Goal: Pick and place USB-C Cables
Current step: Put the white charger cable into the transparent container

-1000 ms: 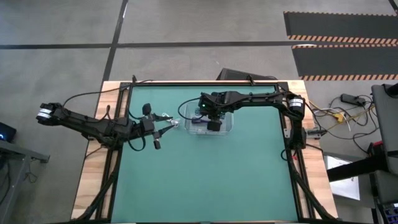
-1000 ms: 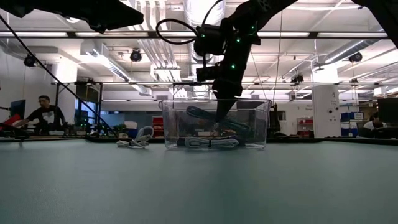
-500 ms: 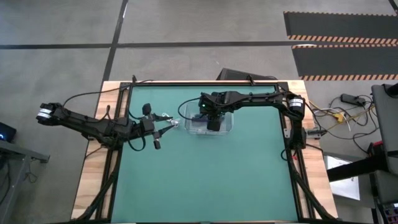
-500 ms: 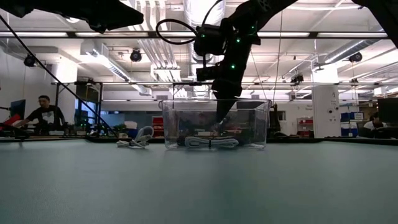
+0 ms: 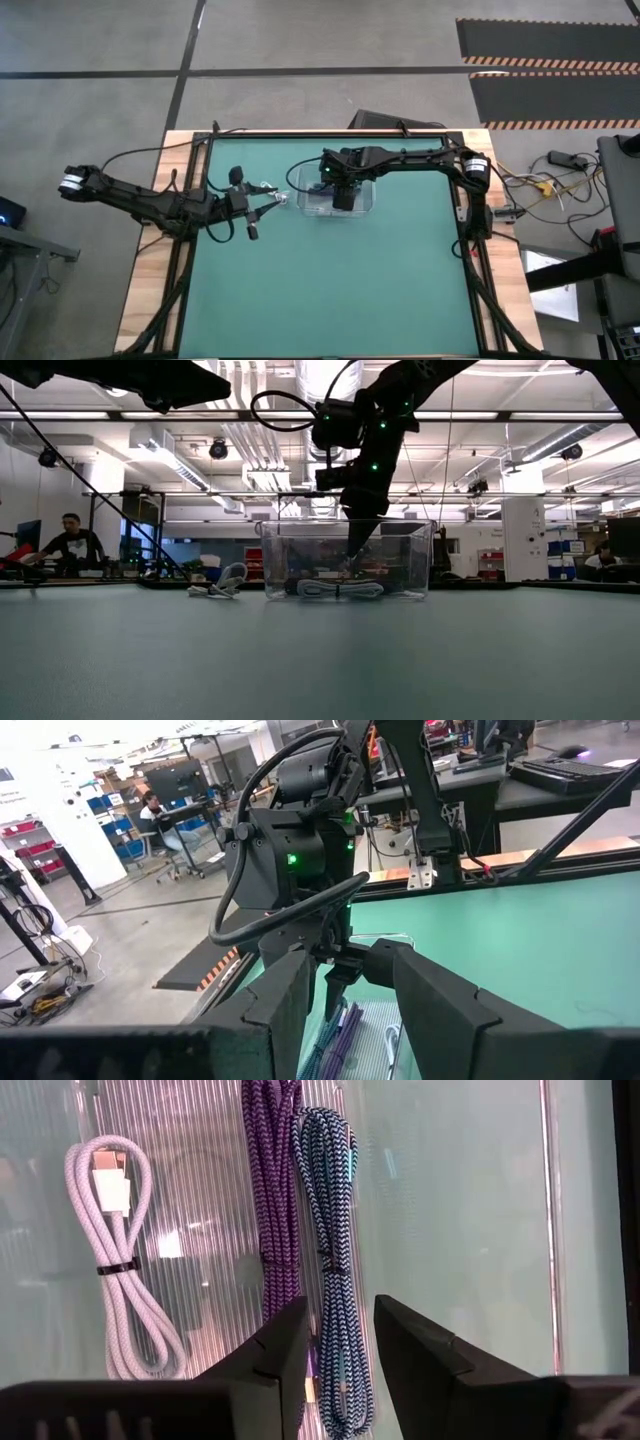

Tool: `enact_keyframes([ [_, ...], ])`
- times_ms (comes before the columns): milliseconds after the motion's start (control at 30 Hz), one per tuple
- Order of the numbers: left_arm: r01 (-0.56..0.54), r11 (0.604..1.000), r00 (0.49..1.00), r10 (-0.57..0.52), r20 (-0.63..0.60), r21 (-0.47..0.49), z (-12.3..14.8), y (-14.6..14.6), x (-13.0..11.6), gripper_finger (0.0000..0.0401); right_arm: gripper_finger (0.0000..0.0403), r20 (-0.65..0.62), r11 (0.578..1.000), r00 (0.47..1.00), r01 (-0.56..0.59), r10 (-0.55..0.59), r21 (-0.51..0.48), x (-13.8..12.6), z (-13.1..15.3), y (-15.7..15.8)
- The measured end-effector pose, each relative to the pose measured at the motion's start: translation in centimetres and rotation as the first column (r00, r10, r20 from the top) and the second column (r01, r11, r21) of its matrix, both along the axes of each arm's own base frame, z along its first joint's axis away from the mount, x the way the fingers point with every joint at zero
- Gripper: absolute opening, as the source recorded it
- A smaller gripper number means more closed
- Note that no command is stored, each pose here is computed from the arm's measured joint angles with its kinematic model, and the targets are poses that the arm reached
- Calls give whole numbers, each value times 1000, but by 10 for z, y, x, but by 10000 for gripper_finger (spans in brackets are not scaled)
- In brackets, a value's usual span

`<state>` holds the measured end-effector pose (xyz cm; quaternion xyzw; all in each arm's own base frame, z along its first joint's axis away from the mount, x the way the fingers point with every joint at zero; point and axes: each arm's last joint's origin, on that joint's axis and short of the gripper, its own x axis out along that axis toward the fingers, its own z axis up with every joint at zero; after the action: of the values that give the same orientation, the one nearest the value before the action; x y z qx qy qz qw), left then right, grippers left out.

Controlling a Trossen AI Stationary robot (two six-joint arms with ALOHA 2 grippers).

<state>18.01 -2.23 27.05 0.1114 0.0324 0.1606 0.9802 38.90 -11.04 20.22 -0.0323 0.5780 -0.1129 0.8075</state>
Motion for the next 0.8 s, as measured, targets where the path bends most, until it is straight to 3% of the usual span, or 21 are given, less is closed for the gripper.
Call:
enact_keyframes([
  [367,0,1000,1000,0,0,0,0,0,0,132,87,12,1000,1000,-12,12,0,-1,7,8],
  [800,0,1000,1000,0,-1,0,0,0,0,132,69,95,993,988,-120,121,-18,-3,33,53],
])
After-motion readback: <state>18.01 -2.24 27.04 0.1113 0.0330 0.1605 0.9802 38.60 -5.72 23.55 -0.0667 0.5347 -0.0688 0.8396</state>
